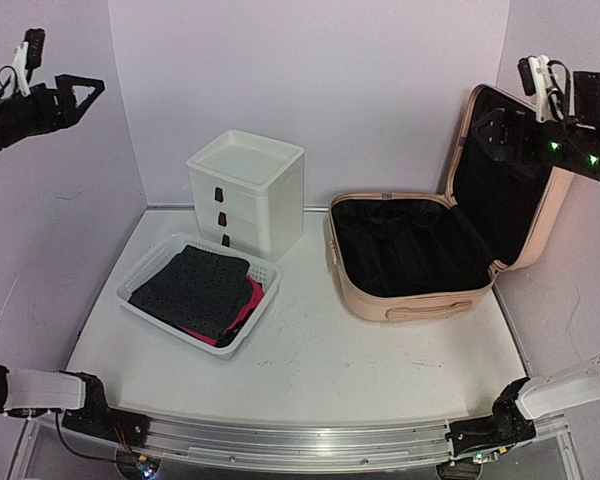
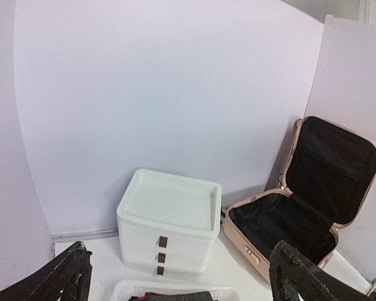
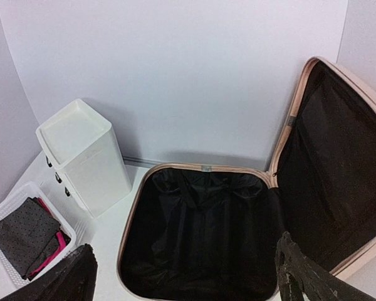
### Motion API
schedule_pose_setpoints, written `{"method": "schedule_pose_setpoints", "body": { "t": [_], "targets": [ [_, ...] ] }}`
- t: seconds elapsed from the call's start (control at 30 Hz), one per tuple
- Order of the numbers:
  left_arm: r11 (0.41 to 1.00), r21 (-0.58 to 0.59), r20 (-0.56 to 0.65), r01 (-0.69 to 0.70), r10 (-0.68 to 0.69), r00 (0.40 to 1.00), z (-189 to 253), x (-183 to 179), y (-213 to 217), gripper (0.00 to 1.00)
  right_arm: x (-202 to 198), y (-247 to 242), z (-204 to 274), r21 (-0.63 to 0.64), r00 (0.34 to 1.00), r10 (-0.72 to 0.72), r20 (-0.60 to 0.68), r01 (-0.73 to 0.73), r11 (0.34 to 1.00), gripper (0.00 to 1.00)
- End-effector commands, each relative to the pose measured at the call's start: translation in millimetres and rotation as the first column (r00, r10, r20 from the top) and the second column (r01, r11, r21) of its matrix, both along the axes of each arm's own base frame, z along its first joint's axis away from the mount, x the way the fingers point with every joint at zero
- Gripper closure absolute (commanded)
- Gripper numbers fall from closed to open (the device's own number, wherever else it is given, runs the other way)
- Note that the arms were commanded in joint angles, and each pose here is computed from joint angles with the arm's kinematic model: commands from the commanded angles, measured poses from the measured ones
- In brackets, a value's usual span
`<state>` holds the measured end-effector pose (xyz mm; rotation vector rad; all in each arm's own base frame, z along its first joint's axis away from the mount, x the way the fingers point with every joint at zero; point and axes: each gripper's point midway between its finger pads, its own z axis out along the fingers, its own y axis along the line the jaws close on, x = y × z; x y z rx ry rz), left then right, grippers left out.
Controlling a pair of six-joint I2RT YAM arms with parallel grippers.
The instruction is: Open, take out, and arrange the luggage
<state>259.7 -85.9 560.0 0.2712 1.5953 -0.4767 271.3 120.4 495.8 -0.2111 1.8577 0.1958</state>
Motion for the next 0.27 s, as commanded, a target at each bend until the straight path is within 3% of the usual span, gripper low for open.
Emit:
{"method": "schedule_pose_setpoints", "body": {
  "t": [0.0, 0.23],
  "targets": [
    [1.000, 0.002, 0.150, 0.013, -0.013, 0.989, 30, -23, -1, 0.00, -8, -10, 30, -0.009, 0.990, -0.002, 0.142, 0.004, 1.000, 0.02],
    [0.999, -0.027, 0.224, -0.023, 0.029, 0.974, 40, -42, 7, 0.00, -22, -17, 33, 0.041, 0.986, 0.001, 0.166, -0.008, 0.999, 0.02]
  ]
}}
